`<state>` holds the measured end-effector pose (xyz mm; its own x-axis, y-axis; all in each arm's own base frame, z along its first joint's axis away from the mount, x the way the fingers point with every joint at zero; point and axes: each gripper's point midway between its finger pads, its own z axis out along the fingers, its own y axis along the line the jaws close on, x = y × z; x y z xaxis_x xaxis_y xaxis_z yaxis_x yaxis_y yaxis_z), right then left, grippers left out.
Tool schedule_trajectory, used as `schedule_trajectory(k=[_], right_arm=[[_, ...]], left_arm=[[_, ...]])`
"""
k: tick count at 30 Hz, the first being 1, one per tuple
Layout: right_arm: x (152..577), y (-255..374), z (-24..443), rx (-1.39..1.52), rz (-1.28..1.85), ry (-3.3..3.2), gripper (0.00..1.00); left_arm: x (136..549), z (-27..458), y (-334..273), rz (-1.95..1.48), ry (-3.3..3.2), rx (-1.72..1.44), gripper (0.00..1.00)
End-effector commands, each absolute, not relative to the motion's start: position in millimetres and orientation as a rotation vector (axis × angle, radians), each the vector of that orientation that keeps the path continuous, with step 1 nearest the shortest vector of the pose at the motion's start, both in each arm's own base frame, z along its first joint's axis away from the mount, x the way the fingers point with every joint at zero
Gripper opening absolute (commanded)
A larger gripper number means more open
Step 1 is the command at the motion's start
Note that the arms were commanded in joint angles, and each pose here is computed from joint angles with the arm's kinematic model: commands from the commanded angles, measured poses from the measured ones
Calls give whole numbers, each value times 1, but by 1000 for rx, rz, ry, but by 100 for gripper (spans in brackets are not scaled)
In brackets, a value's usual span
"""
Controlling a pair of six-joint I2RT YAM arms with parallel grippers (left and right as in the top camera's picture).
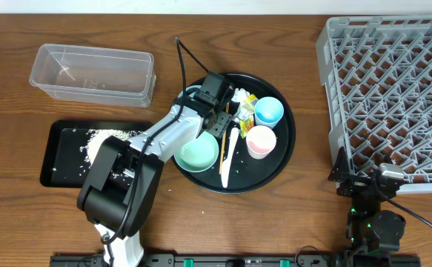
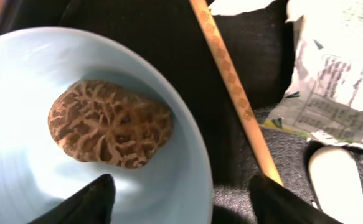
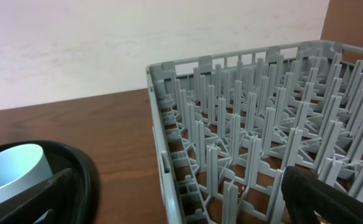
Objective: Sort waste into correct bins and load items into the dishwasher rack
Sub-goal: 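Move the left gripper to the blue bowl and grasp its rim, then lift the blue bowl and carry it left over the black tray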
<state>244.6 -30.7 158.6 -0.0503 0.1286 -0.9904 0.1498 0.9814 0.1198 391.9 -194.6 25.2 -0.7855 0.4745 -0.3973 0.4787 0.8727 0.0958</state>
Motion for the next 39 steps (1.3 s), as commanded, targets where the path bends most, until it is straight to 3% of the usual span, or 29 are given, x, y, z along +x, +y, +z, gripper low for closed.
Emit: schedule_trajectory(k=[1,13,14,15,25,39], right_arm=[[244,-30,159,207,-25,1624,99],[244,-30,159,207,-25,1624,99],[244,-30,159,207,-25,1624,99],[244,-30,159,207,-25,1624,99],[244,-30,159,207,-25,1624,99],[244,-30,159,207,-25,1624,99]], left_arm=[[401,32,-192,21,2604,693,66],[406,34,-186,71,2589,676,19],[406,35,-187,70,2586,675,9],[407,36,-187,68,2582,673,6],[412,69,-190,33,2518,613,6],[389,163,-180,-95,2425,386,6]])
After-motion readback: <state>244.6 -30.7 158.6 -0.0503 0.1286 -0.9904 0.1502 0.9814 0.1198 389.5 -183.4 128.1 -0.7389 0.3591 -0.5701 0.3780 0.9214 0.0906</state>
